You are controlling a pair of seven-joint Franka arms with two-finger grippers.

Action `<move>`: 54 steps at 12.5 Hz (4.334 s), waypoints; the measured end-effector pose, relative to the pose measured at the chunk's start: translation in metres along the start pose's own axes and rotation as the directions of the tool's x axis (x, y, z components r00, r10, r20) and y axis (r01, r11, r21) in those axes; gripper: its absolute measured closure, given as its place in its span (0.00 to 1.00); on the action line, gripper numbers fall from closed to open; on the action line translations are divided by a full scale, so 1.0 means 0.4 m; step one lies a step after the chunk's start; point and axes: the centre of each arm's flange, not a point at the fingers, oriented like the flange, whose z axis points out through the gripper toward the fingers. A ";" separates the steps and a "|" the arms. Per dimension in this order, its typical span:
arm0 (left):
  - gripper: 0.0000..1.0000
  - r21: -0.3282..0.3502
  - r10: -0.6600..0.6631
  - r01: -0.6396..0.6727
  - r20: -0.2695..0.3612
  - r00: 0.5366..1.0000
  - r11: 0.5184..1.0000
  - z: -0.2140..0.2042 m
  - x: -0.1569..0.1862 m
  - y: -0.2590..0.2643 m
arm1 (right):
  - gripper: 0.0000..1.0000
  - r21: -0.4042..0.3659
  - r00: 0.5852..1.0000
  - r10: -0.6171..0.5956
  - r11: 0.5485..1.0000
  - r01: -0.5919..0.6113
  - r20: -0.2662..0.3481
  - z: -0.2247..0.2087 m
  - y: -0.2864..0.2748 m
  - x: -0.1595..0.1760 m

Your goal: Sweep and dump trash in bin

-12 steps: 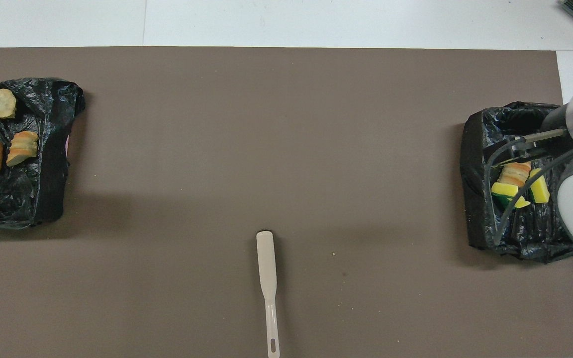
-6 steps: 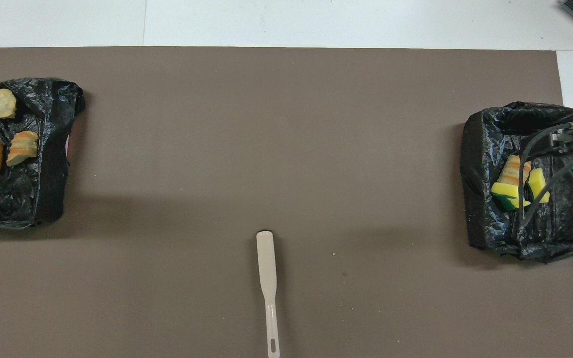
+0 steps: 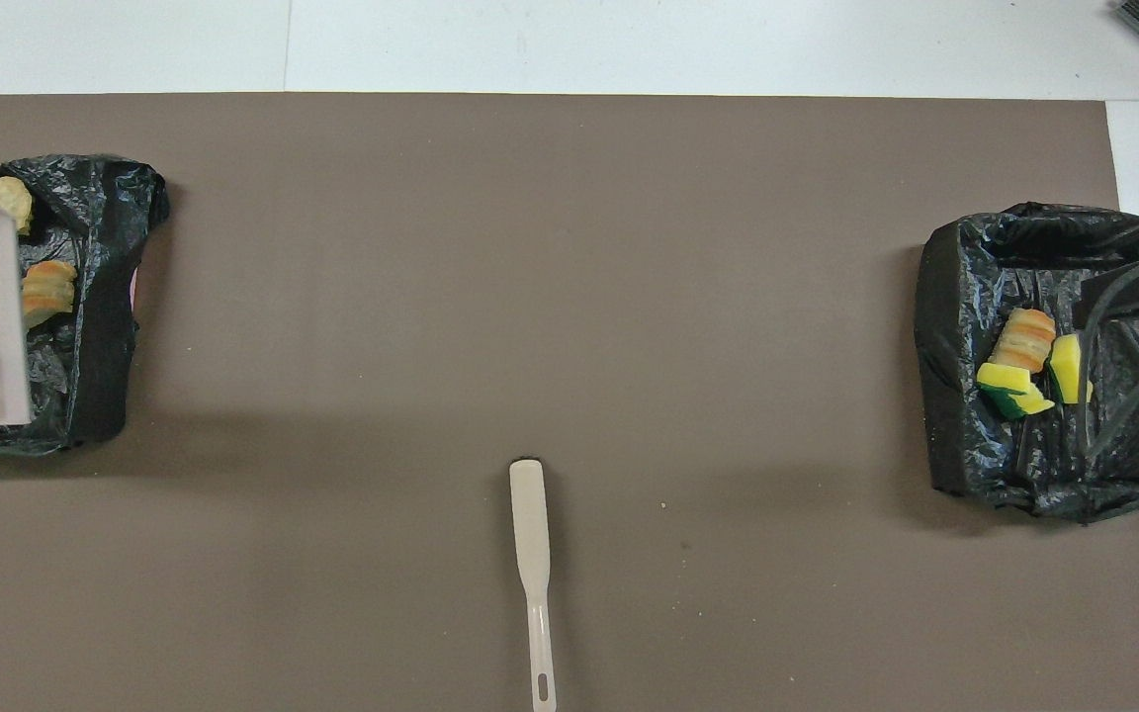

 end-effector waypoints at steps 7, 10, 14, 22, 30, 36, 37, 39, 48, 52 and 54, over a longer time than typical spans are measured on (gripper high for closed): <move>0.69 -0.187 -0.297 0.249 -0.310 0.903 0.950 -0.024 0.366 0.092 | 0.00 0.060 1.000 0.028 0.998 -0.028 0.003 0.020 0.027 -0.040; 0.69 -0.239 -0.491 0.433 -0.322 0.809 0.869 -0.045 0.607 0.131 | 0.00 0.059 1.000 0.013 0.998 -0.013 -0.010 0.016 0.006 -0.037; 0.69 -0.321 -0.719 0.643 -0.326 0.614 0.695 -0.112 0.886 0.213 | 0.00 0.059 1.000 0.027 0.998 -0.026 -0.015 0.016 0.024 -0.035; 0.69 -0.642 -0.971 0.730 -0.190 0.143 0.233 -0.263 1.122 0.315 | 0.00 0.060 1.000 -0.012 0.998 0.012 -0.016 0.015 -0.030 -0.037; 0.69 -0.653 -0.980 0.732 -0.154 0.127 0.197 -0.327 1.327 0.380 | 0.00 0.060 1.000 -0.011 0.998 0.012 -0.016 0.016 -0.030 -0.037; 0.47 -0.662 -0.987 0.732 -0.135 0.093 0.159 -0.341 1.374 0.362 | 0.00 0.060 1.000 -0.012 0.998 0.012 -0.016 0.016 -0.030 -0.037; 0.34 -0.664 -0.987 0.732 -0.135 0.084 0.153 -0.344 1.366 0.352 | 0.00 0.060 1.000 -0.012 0.998 0.012 -0.016 0.016 -0.030 -0.037; 0.05 -0.668 -0.990 0.732 -0.131 0.056 0.130 -0.347 1.326 0.321 | 0.00 0.060 1.000 -0.012 0.998 0.012 -0.016 0.016 -0.030 -0.037; 0.00 -0.593 -0.927 0.713 -0.222 0.303 0.375 -0.359 0.584 0.216 | 0.00 0.060 1.000 -0.012 0.998 0.012 -0.015 0.016 -0.030 -0.037; 0.00 -0.564 -0.908 0.711 -0.249 0.338 0.420 -0.330 0.362 0.218 | 0.00 0.060 1.000 -0.012 0.998 0.012 -0.015 0.016 -0.030 -0.037; 0.00 -0.554 -0.904 0.715 -0.248 0.347 0.427 -0.329 0.265 0.218 | 0.00 0.060 1.000 -0.012 0.998 0.012 -0.015 0.016 -0.030 -0.037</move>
